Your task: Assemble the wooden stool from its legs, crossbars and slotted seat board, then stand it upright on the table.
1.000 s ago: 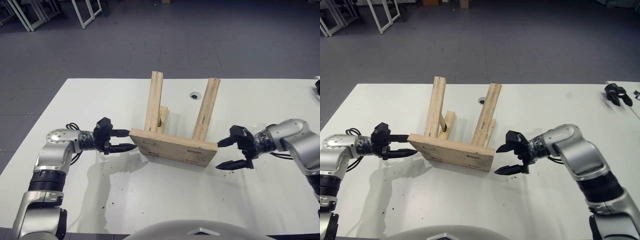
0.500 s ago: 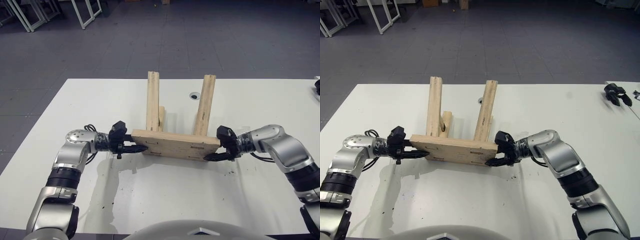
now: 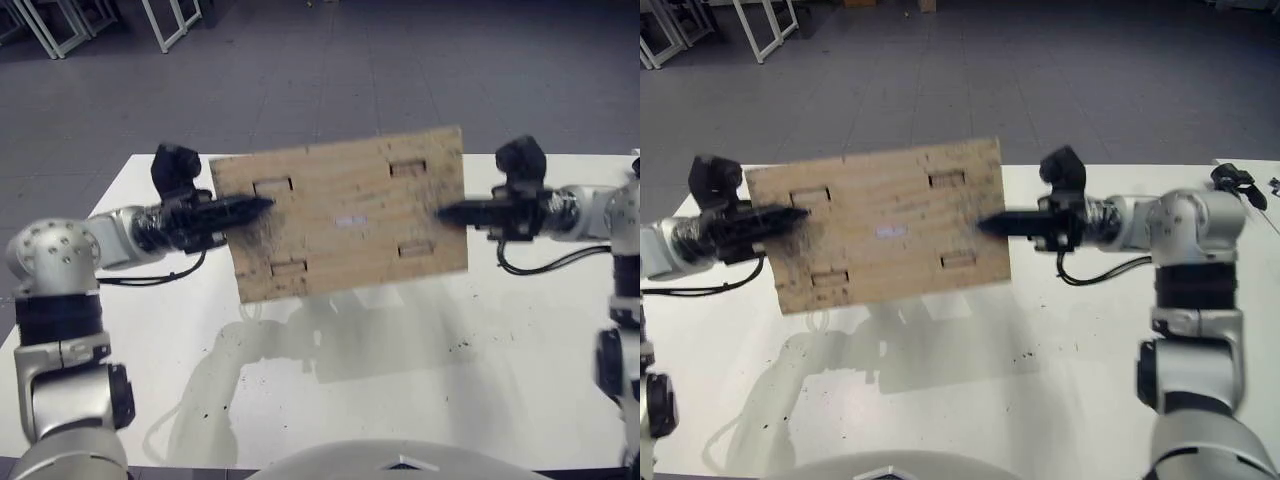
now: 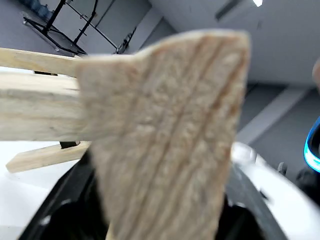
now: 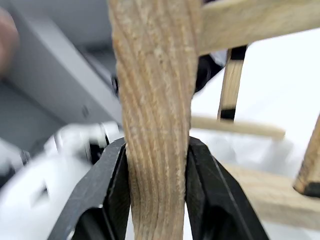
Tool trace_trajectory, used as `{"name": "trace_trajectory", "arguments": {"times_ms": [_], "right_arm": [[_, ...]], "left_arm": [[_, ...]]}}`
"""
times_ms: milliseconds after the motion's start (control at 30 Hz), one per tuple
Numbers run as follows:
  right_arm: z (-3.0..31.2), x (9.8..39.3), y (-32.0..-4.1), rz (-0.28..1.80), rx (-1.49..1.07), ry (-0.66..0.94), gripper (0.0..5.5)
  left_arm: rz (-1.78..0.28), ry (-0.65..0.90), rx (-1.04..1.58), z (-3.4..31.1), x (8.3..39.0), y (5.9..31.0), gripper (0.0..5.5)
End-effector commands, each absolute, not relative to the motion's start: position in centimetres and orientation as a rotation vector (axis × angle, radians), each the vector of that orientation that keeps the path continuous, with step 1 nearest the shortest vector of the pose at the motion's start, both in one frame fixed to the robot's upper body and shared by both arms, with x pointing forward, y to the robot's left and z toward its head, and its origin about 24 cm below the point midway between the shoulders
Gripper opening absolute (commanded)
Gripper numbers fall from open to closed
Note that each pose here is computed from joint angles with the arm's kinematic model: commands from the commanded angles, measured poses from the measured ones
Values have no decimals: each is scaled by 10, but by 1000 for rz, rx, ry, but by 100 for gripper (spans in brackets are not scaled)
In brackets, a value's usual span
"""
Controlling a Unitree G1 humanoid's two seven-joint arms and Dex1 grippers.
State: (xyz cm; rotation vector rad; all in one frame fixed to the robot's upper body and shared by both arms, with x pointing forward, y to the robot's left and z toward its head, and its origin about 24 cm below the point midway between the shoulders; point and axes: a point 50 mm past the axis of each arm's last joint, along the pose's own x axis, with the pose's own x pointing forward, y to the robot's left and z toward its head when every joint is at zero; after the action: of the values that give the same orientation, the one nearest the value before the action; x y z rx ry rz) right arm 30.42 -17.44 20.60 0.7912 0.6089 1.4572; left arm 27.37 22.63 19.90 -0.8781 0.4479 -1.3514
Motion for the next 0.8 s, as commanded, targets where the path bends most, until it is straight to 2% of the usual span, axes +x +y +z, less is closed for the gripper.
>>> {"name": "trace_trajectory", "arguments": {"times_ms": [33,167,233,267,333,433,567,667,800], "right_arm": [[195,348,-161,977,1004,783,128],[175,367,-144,756,1146,836,128],[162,367,-139,717,1154,899,128],[157,363,-136,742,1130,940,165],[152,357,-132,799,1111,983,207],[154,362,-130,851,1129,893,280],[168,370,-140,981,1274,649,356],[166,369,-141,1021,1315,614,420],[174,371,-147,1058,1350,534,474]], "left_arm": [[-1169,606,-1249,204,311,234,276],[-898,758,-1456,172,329,230,338],[-740,769,-1516,154,340,222,342],[-692,763,-1533,150,344,219,342],[-656,761,-1561,150,349,214,377],[-605,751,-1598,151,354,212,437],[-606,699,-1644,157,357,215,441],[-644,657,-1657,162,358,215,496],[-706,612,-1630,171,356,220,541]]}}
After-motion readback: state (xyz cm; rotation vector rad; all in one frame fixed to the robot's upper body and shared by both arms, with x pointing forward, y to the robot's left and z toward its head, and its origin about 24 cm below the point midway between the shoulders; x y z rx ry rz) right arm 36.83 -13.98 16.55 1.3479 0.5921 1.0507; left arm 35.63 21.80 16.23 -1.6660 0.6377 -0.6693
